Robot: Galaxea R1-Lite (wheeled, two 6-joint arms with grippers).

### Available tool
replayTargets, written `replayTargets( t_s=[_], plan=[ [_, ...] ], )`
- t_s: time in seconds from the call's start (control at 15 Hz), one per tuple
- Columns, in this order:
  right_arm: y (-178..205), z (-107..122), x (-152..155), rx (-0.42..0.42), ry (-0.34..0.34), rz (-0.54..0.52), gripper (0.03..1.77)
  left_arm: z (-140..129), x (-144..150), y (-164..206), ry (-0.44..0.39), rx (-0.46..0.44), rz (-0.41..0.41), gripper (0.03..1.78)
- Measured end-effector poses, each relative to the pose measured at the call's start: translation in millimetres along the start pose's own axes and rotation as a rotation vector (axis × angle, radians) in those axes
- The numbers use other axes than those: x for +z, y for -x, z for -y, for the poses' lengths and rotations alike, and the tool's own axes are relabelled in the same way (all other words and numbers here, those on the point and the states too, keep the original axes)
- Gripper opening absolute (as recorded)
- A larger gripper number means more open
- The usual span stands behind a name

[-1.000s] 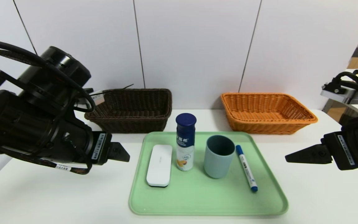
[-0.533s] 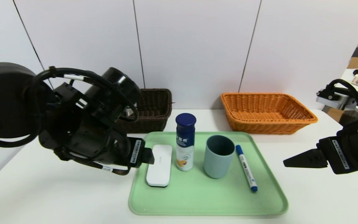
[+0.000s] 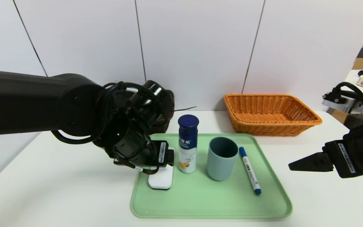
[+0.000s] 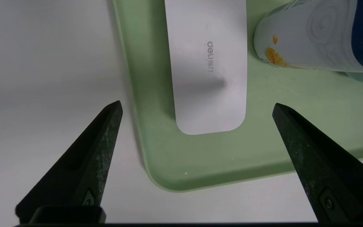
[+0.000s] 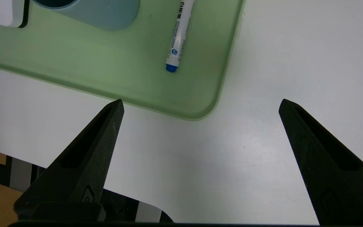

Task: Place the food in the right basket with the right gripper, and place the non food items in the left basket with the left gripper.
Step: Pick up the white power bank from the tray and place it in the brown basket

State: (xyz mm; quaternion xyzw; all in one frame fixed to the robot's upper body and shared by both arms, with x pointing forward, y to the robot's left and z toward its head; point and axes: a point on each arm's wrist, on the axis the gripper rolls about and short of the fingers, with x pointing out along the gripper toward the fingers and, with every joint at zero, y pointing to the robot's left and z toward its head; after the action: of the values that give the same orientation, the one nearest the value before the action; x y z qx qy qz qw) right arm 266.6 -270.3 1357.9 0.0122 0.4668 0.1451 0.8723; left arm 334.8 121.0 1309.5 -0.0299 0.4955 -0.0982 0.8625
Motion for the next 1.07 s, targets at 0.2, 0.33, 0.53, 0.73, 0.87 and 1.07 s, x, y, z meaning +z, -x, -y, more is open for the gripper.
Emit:
replayTargets(
  t_s=[0.2,0.33,0.53,0.73,0.87,1.07],
  plan=[
    [-1.0,0.6,-1.6,-0.002,-0.004,-0.004,1.70,2.2,0.1,-8.6,-0.003,0.009,-0.013,1.69],
    [-0.9,0.8,-1.8,-0.002,-0.006,-0.004,1.70,4.6,0.8,-12.2,-0.007,0.010,-0.017,1.69],
    [-0.9,0.9,-2.1,-0.003,-0.013,-0.004,1.70,10.9,1.2,-16.5,-0.011,0.008,-0.019,1.69],
    [-1.5,1.8,-3.3,-0.006,-0.017,-0.008,1.70,15.0,0.0,-23.5,-0.016,0.014,-0.031,1.69],
    [-2.4,2.6,-4.4,-0.009,-0.020,-0.012,1.70,16.0,-0.6,-27.3,-0.018,0.020,-0.039,1.69],
    [-2.8,2.9,-5.4,-0.010,-0.020,-0.015,1.70,17.0,-1.4,-32.0,-0.022,0.026,-0.048,1.69]
  ],
)
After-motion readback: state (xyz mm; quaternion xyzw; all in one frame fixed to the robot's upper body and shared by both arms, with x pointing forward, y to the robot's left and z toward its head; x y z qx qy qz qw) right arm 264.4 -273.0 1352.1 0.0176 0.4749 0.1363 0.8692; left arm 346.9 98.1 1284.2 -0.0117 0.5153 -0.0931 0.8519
